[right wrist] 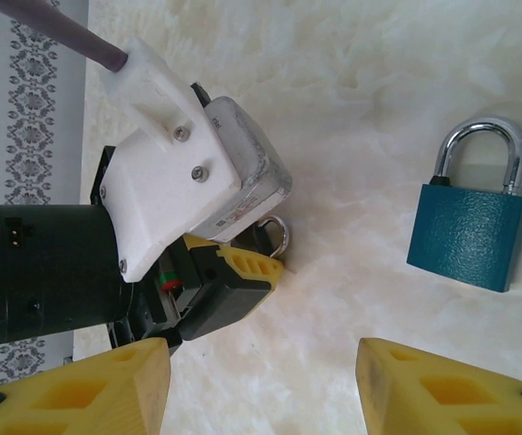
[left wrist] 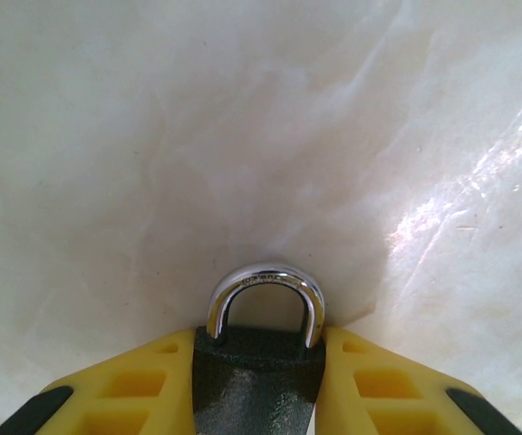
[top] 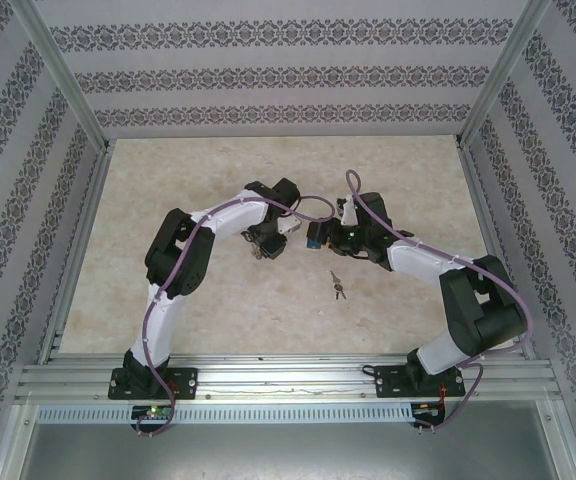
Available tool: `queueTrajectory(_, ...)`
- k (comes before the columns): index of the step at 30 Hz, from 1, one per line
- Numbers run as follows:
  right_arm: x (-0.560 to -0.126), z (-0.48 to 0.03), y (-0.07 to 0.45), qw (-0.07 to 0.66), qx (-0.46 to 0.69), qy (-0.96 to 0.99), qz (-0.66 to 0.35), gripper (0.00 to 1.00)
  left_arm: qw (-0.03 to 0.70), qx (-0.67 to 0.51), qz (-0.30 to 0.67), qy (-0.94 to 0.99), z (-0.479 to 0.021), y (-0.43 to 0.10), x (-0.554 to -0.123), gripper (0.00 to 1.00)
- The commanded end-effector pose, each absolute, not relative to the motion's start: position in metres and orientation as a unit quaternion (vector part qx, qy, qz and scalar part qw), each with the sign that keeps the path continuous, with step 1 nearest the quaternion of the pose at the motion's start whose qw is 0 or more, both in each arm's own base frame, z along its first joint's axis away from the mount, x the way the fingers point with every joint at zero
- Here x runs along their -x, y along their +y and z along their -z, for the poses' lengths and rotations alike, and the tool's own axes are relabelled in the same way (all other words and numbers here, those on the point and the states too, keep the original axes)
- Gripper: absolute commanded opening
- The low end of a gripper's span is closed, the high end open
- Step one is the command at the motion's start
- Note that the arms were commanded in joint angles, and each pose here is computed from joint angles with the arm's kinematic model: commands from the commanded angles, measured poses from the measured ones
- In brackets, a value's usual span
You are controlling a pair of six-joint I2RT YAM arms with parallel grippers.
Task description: Unlock with the key
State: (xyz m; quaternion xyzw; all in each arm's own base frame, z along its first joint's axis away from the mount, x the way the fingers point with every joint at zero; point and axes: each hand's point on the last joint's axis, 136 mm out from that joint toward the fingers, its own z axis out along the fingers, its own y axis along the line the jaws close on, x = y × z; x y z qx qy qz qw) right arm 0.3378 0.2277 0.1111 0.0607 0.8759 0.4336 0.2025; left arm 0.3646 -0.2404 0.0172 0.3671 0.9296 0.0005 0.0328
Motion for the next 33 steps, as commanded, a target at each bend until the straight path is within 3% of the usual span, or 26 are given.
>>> queueTrajectory(1, -0.337, -0.118, 0.227, 0.209, -0.062, 0.867, -0.447, 0.57, -0.040, -0.351, -0.015, 0.935, 0.029, -0.226, -0.334, 0.24)
queueTrajectory(6, -0.335, -0.126, 0.230, 0.218, -0.055, 0.865, -0.449, 0.57, 0.009, -0.320, -0.007, 0.947, -0.001, -0.231, -0.348, 0.22)
queueTrajectory(15, -0.336, -0.157, 0.226, 0.262, -0.044, 0.852, -0.451, 0.57, 0.143, -0.210, 0.059, 0.965, -0.107, -0.225, -0.385, 0.22)
queueTrajectory(24, -0.325, -0.194, 0.232, 0.334, 0.013, 0.834, -0.440, 0.55, 0.273, -0.023, 0.250, 0.929, -0.204, -0.197, -0.391, 0.22)
queueTrajectory(33, -0.300, -0.230, 0.297, 0.365, 0.134, 0.797, -0.463, 0.41, 0.347, 0.053, 0.379, 0.856, -0.284, -0.190, -0.366, 0.22)
